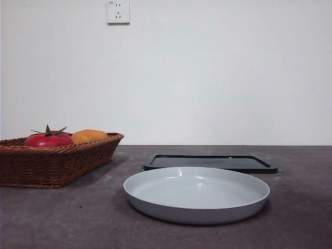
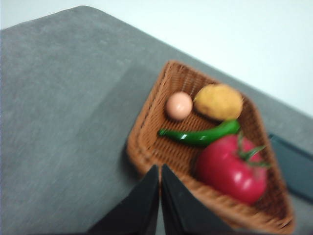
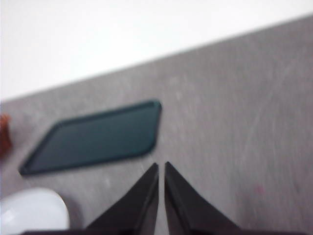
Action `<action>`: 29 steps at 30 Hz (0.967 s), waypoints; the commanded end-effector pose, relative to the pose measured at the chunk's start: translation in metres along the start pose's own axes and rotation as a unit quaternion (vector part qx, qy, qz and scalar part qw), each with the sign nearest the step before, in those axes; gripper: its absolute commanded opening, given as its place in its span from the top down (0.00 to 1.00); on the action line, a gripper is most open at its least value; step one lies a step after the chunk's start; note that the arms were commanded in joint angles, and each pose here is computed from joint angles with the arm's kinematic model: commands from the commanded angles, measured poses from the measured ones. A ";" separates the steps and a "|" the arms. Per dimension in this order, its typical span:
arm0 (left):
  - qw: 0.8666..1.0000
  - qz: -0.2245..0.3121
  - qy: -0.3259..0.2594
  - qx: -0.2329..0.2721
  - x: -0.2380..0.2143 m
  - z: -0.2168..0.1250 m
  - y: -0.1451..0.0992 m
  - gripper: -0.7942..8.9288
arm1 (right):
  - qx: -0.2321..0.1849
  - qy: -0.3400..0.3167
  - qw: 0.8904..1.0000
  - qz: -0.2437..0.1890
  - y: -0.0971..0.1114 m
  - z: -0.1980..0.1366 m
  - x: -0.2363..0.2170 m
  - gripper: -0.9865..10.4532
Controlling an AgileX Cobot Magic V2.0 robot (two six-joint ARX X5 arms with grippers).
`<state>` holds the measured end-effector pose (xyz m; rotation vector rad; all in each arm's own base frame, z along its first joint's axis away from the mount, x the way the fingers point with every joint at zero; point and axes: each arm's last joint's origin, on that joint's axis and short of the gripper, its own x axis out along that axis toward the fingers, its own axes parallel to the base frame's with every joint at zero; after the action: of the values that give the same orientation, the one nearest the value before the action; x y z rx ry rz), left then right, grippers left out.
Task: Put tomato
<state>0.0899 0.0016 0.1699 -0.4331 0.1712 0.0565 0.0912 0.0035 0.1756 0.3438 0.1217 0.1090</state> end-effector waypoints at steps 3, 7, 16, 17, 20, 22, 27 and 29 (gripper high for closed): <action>0.999 -0.018 -0.037 -0.016 -0.015 0.034 -0.016 0.91 | 0.008 -0.023 1.000 0.006 0.012 0.032 -0.012 0.90; 0.999 -0.034 -0.024 -0.001 -0.026 0.059 -0.028 0.91 | 0.009 -0.006 1.000 0.005 0.022 0.054 -0.017 0.90; 0.992 -0.089 0.068 0.061 -0.027 0.109 -0.057 0.91 | -0.026 0.067 0.995 0.070 0.047 0.112 -0.016 0.90; 0.990 -0.099 0.079 0.066 -0.025 0.115 -0.061 0.91 | -0.030 0.081 0.993 0.079 0.050 0.118 -0.015 0.90; 0.981 -0.137 0.112 0.081 -0.020 0.129 -0.070 0.91 | -0.042 0.120 0.987 0.100 0.057 0.135 -0.011 0.90; 0.974 -0.161 0.133 0.086 -0.016 0.137 -0.075 0.91 | -0.048 0.143 0.982 0.116 0.061 0.144 -0.009 0.90; 0.956 -0.199 0.187 0.110 -0.007 0.154 -0.090 0.91 | -0.057 0.192 0.968 0.150 0.072 0.163 -0.003 0.90; 0.948 -0.210 0.206 0.119 -0.006 0.159 -0.095 0.91 | -0.062 0.212 0.961 0.165 0.076 0.168 -0.002 0.90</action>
<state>0.1171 -0.0171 0.3437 -0.2761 0.5121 -0.4468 0.1064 0.0185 0.3528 0.2431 0.4930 0.4957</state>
